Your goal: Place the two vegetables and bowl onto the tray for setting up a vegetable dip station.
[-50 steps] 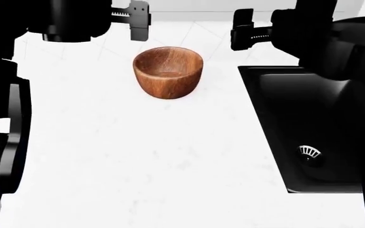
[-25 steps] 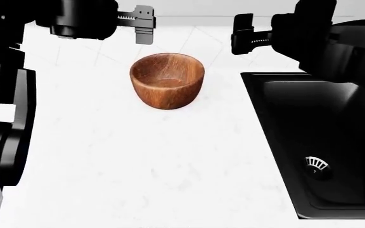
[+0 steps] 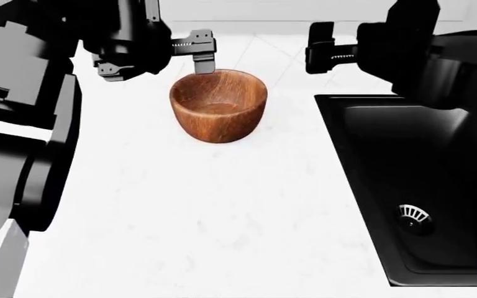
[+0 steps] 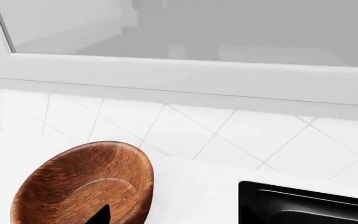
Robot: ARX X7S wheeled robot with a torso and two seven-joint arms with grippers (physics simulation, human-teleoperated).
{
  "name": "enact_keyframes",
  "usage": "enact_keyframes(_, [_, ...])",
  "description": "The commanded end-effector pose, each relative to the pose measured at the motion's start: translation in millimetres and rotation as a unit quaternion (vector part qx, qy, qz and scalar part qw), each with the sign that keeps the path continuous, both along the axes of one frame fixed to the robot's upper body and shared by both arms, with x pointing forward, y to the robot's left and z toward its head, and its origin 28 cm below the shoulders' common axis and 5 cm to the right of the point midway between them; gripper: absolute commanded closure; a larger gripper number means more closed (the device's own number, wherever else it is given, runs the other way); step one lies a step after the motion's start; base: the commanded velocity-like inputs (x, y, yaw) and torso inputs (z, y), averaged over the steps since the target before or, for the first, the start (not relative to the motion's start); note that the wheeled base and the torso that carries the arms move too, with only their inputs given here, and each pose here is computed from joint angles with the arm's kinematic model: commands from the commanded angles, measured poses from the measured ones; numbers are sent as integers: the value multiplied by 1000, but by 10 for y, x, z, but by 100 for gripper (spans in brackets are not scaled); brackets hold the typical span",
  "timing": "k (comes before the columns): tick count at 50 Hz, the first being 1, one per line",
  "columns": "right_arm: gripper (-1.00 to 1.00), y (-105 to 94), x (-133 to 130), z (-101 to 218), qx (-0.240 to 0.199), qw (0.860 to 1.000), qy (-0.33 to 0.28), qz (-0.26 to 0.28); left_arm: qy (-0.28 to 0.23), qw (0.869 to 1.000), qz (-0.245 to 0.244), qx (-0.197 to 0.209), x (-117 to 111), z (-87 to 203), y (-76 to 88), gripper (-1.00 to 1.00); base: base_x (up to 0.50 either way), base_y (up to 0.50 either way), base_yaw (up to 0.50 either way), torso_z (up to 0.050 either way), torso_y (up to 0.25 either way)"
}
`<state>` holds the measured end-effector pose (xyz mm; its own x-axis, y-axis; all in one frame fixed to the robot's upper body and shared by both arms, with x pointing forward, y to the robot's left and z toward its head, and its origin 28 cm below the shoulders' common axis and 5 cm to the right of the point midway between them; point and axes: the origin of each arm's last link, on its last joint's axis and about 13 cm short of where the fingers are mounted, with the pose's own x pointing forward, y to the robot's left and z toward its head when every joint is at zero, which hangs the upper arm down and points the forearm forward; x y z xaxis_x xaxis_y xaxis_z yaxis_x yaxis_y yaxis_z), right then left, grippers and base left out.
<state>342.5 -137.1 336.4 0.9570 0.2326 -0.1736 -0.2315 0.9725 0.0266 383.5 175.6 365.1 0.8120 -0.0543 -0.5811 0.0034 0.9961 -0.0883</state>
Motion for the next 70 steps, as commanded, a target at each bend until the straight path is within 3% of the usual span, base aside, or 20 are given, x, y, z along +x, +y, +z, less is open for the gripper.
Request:
enact_keyframes(1, [-100,-11,45,-50,4,1000,7,-1,22,1000,7,4,31,-92,9,-100,0,0,0,0,0])
enact_keyframes(13, [-100,2,69,-81,5,1000,11,-1,35,999,14,8,70,-237,52,-100,0,0,0,0,0])
enact_keyframes(21, [-100,-12,78,-99,8,1000,13,0,29,999,37,-15,102,-271,49,-100,0,0,0,0,0])
enact_keyframes(27, [-100,-12,105,-128,10,1000,15,1,28,995,36,-87,129,-316,-46,-100,0,0,0,0,0])
enact_keyframes(29, [-100,-2,99,-117,11,1000,15,2,29,995,38,-90,132,-328,-67,-100,0,0,0,0,0])
enact_keyframes(34, [-100,-2,101,-119,12,1000,17,-1,40,984,51,-169,168,-421,-161,-100,0,0,0,0,0])
enact_keyframes(35, [-100,-3,96,-116,13,1000,17,-1,37,986,62,-152,180,-453,-152,-100,0,0,0,0,0])
enact_keyframes(36, [-100,-9,95,-121,13,1000,18,-2,40,981,55,-180,182,-458,-164,-100,0,0,0,0,0])
enact_keyframes(37, [-100,-22,89,-123,13,1000,18,-2,42,983,57,-170,183,-482,-163,-100,0,0,0,0,0])
enact_keyframes(41, [-100,-44,59,-123,19,1000,16,-8,38,969,82,-228,215,-451,-152,-100,0,0,0,0,0])
enact_keyframes(42, [-100,-51,64,-130,19,1000,16,-8,32,972,92,-214,221,-441,-146,-100,0,0,0,0,0])
enact_keyframes(46, [-100,-49,62,-139,21,1000,17,-8,30,959,114,-257,250,-433,-116,-100,0,0,0,0,0])
enact_keyframes(61, [-100,-79,18,-185,31,999,21,-14,30,938,194,-284,221,-584,-51,-100,0,0,0,0,0])
enact_keyframes(63, [-100,-93,4,-174,36,999,19,-17,34,942,204,-264,199,-607,-57,-100,0,0,0,0,0])
enact_keyframes(66, [-100,-90,-19,-174,39,999,17,-18,40,942,200,-266,179,-610,-89,-100,0,0,0,0,0])
enact_keyframes(70, [-100,-109,-34,-139,46,999,12,-20,42,950,208,-229,174,-624,-130,-100,0,0,0,0,0])
